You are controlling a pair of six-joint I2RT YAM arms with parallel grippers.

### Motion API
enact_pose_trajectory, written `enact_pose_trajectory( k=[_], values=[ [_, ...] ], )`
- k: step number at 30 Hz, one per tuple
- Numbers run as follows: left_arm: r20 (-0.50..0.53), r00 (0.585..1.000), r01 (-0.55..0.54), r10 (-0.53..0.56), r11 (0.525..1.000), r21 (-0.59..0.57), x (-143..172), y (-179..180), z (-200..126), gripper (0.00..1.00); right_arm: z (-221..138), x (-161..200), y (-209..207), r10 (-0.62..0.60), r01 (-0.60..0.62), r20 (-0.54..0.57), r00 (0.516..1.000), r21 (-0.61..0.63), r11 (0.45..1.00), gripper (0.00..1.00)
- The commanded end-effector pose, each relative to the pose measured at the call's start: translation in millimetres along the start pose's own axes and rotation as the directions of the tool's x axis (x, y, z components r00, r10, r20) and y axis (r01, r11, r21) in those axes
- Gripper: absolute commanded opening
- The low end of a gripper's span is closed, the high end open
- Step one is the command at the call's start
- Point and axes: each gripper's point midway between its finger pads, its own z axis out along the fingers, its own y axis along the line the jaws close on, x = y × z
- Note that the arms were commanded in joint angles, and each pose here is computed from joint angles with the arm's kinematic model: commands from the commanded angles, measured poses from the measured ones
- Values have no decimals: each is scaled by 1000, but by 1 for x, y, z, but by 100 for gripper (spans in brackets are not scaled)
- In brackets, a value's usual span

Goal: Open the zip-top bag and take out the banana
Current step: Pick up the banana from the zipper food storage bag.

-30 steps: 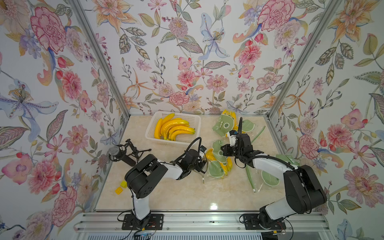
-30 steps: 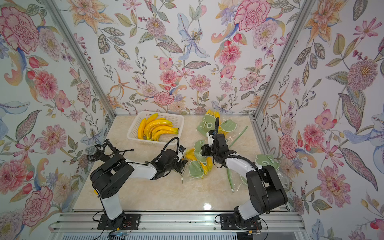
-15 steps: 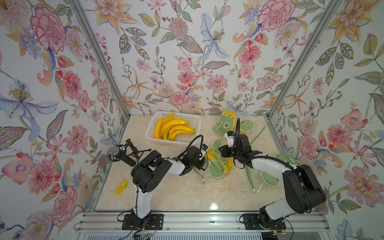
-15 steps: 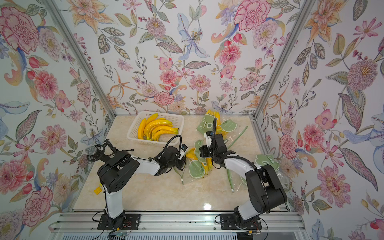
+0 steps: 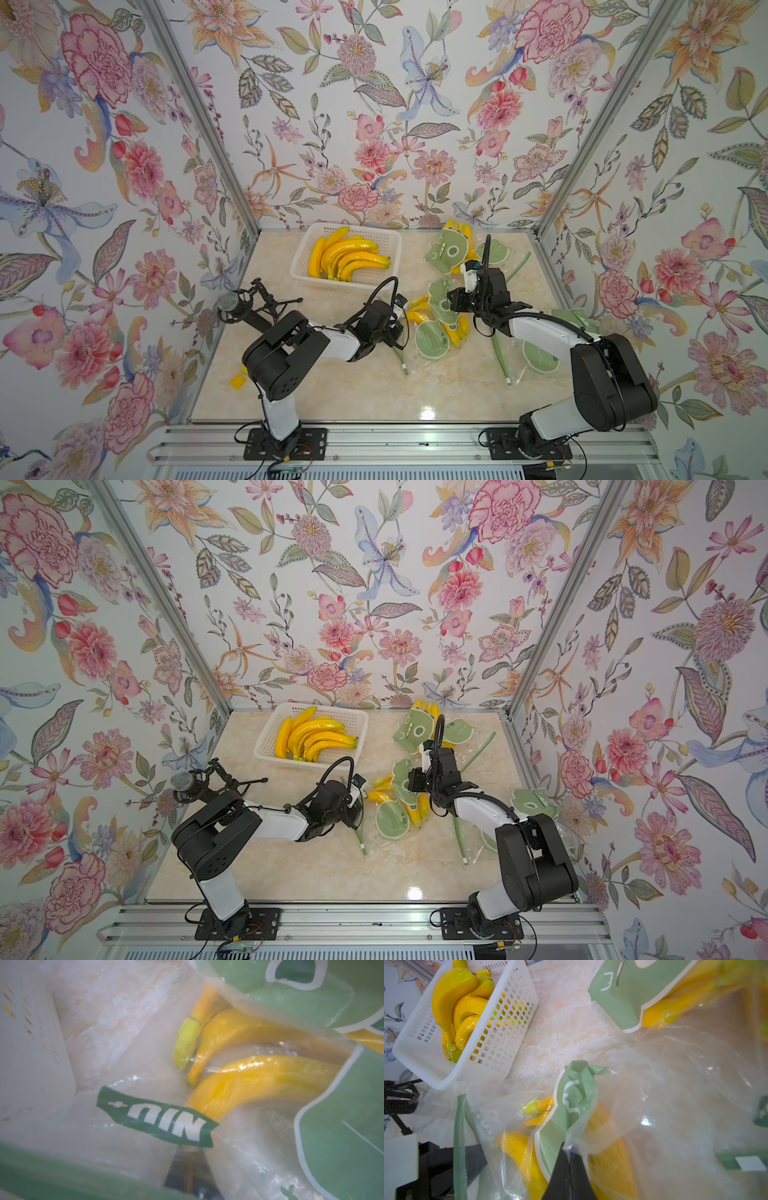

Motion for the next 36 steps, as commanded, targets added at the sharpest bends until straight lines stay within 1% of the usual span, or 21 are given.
enact_pose_trajectory(
  k=[1, 5, 9, 13, 14, 18, 22, 24, 27, 31, 34, 36],
  values=[
    [9, 1000, 28, -27, 998, -60, 0, 6, -15, 0, -9, -3, -14, 30, -31, 34, 999, 47, 998, 0],
    [-7, 998, 61, -62, 990, -128, 9, 18, -28, 0, -14, -3, -25, 48, -51, 48, 998, 75, 996, 0],
    [-43, 993, 99, -112, 968, -229, 20, 35, -41, 0, -20, -4, -37, 76, -82, 66, 995, 106, 991, 0],
    [-79, 983, 136, -165, 947, -291, 37, 44, -54, 0, -26, -7, -48, 108, -120, 89, 990, 131, 984, 0],
    [-56, 982, 157, -182, 940, -302, 31, 47, -64, 0, -28, -8, -51, 113, -126, 96, 989, 138, 982, 0],
    [-51, 972, 193, -231, 898, -395, 39, 62, -87, 0, -33, -10, -61, 126, -144, 117, 985, 163, 976, 0],
    [-21, 967, 217, -254, 864, -455, 39, 74, -109, 0, -36, -11, -66, 136, -157, 125, 983, 172, 973, 0],
    [-4, 962, 237, -274, 838, -492, 38, 83, -121, 0, -37, -10, -68, 139, -160, 125, 982, 175, 972, 0],
    [45, 950, 282, -309, 785, -551, 37, 98, -142, 0, -37, -9, -68, 139, -159, 124, 983, 172, 972, 0],
    [132, 929, 355, -346, 726, -589, 31, 117, -169, 0, -37, -6, -64, 141, -158, 117, 983, 155, 975, 0],
    [195, 914, 400, -355, 715, -574, 16, 128, -185, 0, -38, -5, -62, 136, -154, 119, 983, 149, 977, 0],
    [233, 907, 420, -351, 703, -574, 1, 140, -198, 0, -39, -4, -61, 133, -150, 118, 984, 146, 978, 0]
  ],
)
